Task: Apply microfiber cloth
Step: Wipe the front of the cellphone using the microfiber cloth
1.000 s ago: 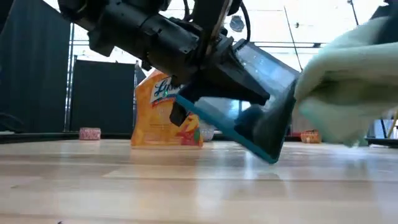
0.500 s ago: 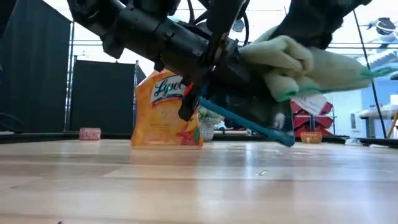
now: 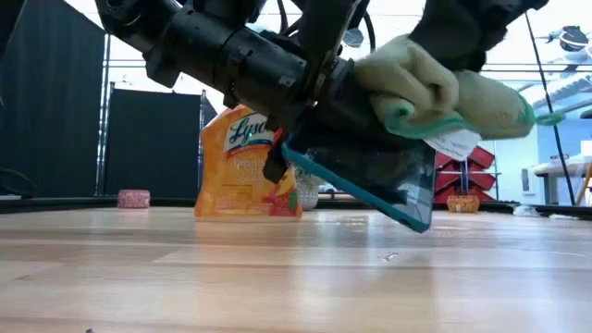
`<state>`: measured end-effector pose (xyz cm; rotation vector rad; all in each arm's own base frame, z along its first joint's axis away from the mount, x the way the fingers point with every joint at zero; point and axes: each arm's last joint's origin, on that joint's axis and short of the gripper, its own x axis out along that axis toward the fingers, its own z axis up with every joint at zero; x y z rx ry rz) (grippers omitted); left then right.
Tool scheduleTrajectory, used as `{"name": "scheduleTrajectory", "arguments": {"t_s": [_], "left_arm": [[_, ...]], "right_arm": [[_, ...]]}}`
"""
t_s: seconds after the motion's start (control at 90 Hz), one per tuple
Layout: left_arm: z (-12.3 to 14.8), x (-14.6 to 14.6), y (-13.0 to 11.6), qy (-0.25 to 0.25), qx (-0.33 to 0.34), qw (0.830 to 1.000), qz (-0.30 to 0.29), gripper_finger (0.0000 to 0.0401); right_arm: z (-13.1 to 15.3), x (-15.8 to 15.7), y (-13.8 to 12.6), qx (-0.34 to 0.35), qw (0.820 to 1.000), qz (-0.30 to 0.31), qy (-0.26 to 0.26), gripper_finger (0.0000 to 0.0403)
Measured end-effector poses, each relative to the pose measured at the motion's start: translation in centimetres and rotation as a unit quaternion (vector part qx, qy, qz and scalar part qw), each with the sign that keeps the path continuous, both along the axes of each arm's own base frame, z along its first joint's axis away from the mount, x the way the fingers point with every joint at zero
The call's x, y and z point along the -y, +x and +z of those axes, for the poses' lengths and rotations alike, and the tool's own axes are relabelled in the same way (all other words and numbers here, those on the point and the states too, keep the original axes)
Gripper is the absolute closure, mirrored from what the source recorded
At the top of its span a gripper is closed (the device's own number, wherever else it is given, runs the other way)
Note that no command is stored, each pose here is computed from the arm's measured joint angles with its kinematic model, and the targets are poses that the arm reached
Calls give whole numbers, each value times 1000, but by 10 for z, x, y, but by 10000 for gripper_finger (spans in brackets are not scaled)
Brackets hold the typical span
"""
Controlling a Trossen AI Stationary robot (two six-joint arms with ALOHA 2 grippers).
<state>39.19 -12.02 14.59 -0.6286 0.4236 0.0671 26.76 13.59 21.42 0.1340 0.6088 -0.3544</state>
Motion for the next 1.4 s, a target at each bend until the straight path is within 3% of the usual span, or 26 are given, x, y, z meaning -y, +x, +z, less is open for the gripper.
{"name": "scheduleTrajectory", "arguments": {"t_s": [0.278,0.389,0.644,0.889,1.178,1.4], "left_arm": [[4,4,0,0,14,1000,7,386],[4,4,0,-2,14,1000,7,386],[0,4,-1,5,1,1000,0,386],[4,3,0,8,17,1000,12,386],[6,4,0,3,22,1000,19,386],[2,4,-1,3,5,1000,12,386]], "right_arm": [[23,15,5,59,997,-12,-41,401],[22,16,13,73,997,0,-33,399],[-1,0,12,17,999,30,14,398],[4,2,-13,-40,999,20,3,397],[34,25,-3,53,998,-9,-31,397],[15,16,19,59,998,13,-20,396]]}}
